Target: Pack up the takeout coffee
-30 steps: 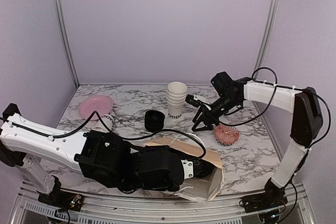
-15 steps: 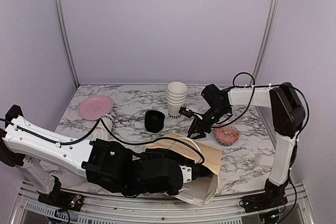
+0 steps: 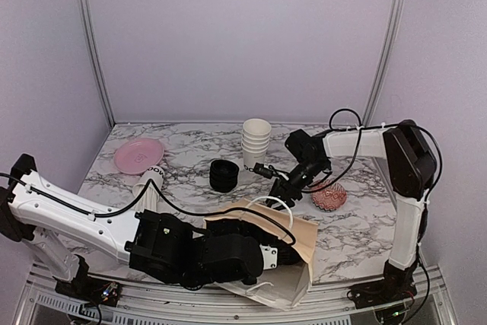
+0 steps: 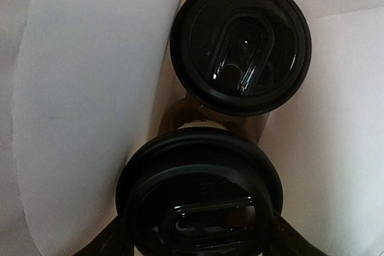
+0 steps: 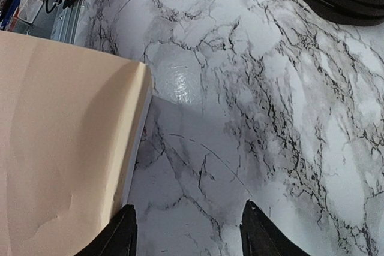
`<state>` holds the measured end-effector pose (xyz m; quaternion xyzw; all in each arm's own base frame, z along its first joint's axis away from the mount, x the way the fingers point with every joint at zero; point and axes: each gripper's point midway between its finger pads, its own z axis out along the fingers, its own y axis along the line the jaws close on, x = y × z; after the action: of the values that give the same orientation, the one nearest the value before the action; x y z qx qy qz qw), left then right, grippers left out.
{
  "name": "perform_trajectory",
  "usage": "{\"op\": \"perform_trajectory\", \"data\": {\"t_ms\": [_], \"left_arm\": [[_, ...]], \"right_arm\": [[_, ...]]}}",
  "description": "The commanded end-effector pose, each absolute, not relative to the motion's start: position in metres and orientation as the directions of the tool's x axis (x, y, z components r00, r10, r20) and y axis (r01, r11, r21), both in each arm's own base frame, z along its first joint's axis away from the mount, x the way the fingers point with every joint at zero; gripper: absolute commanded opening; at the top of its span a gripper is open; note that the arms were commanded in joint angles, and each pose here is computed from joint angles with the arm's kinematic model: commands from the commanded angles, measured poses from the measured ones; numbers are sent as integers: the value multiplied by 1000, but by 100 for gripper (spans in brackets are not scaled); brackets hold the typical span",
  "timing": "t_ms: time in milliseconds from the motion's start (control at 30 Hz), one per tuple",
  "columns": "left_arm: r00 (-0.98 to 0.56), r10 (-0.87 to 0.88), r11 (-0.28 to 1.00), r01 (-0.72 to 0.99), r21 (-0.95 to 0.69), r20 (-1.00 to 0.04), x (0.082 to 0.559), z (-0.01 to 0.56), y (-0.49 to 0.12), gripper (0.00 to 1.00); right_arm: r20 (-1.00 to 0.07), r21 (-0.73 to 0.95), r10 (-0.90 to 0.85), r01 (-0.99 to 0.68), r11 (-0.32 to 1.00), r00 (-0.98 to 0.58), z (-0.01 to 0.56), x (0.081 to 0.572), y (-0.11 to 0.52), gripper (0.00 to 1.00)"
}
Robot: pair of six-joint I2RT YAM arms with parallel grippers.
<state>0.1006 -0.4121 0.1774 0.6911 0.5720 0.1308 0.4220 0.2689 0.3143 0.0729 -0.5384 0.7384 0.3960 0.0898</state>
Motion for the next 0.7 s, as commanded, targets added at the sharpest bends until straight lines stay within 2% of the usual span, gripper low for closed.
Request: {"op": "perform_trajectory", "data": {"t_ms": [0,667], "left_arm": [[307,894,47,662,748,-327,109,185,-412,49],[334,908,-52,690,722,-254,108,155,-410,48]], "right_arm": [[-579,509,-720,-859,48,-383,81,261,323,57],[-557,552,-742,-834,6,-374,72,244,328,56]]}}
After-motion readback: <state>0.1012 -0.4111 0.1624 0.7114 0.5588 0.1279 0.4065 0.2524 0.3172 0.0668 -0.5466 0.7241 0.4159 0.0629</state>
